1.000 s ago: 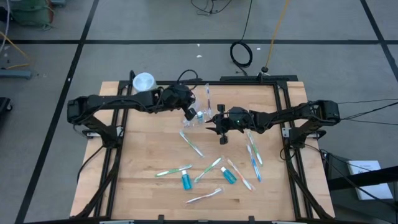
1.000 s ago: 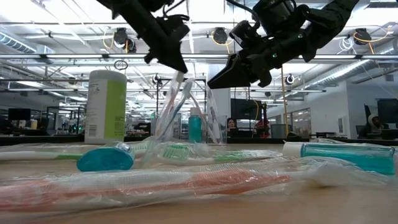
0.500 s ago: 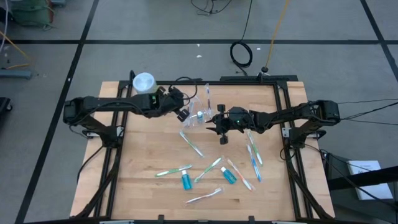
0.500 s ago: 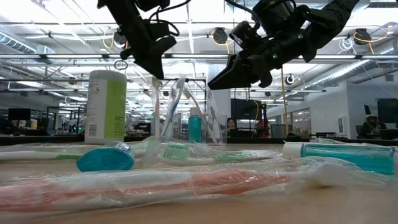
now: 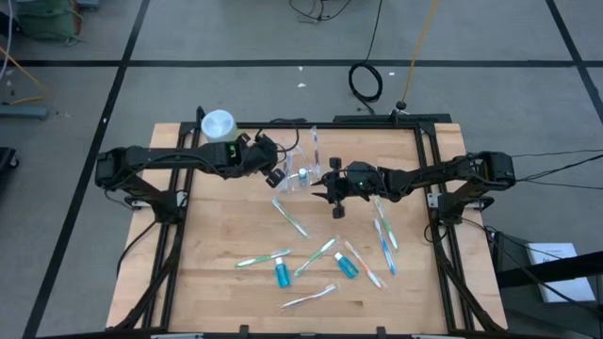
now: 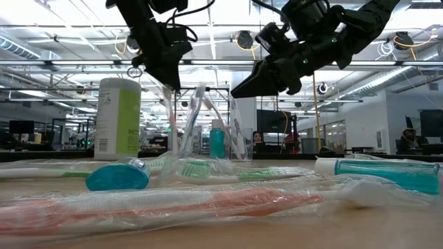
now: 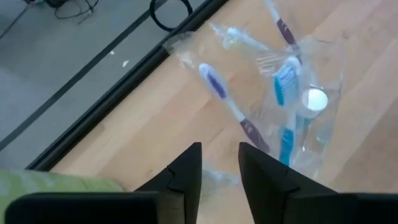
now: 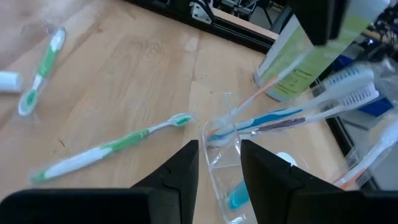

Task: Pick & Place toothbrushing station
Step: Put the orange toothbrush into the transparent organizer, then put the green toothbrush into the transparent organizer

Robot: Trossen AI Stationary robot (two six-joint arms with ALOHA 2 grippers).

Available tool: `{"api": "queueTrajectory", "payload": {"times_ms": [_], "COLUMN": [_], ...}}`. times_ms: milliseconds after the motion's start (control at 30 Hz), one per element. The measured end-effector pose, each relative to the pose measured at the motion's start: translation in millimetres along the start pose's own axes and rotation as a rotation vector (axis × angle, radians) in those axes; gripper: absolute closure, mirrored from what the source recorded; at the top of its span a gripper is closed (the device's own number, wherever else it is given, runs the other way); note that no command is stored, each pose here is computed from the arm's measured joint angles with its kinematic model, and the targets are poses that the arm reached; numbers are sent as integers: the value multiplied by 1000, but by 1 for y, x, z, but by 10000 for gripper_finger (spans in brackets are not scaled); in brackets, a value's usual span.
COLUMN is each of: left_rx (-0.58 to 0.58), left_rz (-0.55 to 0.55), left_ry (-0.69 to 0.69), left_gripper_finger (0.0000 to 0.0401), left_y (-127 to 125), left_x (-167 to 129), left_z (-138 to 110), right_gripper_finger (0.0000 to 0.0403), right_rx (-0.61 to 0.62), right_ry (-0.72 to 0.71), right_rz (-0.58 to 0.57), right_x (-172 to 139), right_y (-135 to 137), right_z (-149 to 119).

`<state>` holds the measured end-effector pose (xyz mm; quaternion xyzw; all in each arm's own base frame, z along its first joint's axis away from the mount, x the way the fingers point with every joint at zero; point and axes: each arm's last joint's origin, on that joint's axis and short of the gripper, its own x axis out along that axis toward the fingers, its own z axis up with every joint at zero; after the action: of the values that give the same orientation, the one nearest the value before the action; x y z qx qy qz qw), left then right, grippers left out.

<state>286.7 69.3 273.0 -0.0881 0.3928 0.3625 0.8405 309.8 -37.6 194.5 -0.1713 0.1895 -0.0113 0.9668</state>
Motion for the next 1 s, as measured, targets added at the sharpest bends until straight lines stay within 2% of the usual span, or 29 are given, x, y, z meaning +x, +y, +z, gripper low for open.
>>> {"api": "queueTrajectory", "payload": {"times_ms": [333, 500, 600, 800, 933, 1000], "left_rx": [-74, -63, -60, -26, 18, 27], "left_rz": [-43, -48, -33, -21, -15, -15], "left_ry": [-149, -183, -183, -169, -164, -167], "left_gripper_finger": [267, 267, 267, 267, 267, 267], "left_y": [27, 32, 31, 30, 30, 30], "left_x": [-56, -65, -63, -59, -58, -58], "left_z": [8, 9, 9, 7, 6, 6], "right_gripper_finger": [293, 293, 293, 294, 294, 294], "right_rx": [127, 229, 288, 520, 802, 896], "right_ry": [-1, 13, 68, 386, 631, 754], "right_rz": [0, 7, 21, 50, 6, -32], "right_x": [0, 0, 0, -20, -58, -81], "right_y": [0, 1, 4, 12, 15, 16], "right_z": [0, -1, -6, -24, -27, -29]}}
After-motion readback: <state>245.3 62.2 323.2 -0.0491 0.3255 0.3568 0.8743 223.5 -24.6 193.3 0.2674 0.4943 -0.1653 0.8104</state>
